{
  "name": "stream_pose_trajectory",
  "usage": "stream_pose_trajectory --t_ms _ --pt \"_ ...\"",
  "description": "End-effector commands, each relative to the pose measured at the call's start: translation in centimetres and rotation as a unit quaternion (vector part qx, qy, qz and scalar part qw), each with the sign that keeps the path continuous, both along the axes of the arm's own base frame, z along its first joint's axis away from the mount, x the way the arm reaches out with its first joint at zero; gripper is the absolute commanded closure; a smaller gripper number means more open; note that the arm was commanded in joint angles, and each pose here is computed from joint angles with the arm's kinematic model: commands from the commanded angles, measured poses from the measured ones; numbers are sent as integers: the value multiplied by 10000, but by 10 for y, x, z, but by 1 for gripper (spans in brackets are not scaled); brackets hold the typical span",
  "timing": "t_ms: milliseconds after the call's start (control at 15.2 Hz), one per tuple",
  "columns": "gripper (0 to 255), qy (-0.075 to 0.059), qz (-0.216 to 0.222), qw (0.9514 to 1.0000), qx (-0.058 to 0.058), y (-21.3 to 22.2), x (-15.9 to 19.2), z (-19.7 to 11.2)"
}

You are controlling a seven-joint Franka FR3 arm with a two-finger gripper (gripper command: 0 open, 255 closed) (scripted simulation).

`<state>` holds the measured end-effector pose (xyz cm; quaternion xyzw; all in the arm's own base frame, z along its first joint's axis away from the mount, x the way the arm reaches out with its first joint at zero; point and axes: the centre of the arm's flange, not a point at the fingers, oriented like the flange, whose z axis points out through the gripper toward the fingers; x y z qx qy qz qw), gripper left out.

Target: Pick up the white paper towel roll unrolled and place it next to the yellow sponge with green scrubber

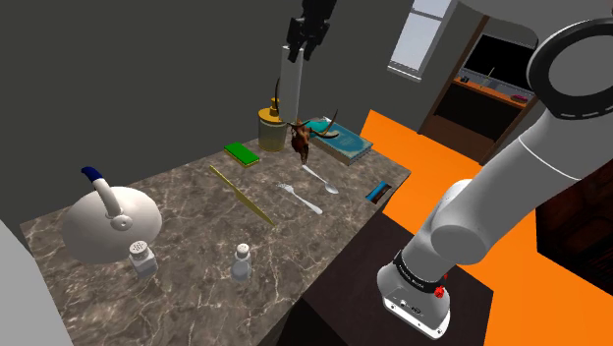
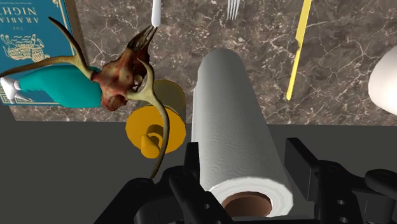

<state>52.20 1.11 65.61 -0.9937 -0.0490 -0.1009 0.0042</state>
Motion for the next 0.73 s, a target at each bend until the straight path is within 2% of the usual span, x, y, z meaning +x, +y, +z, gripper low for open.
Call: stream_pose_trajectory --t_ms 0,660 --pt "255 -3 0 10000 0 0 0 -10" --pt "255 -3 0 10000 0 0 0 -63"
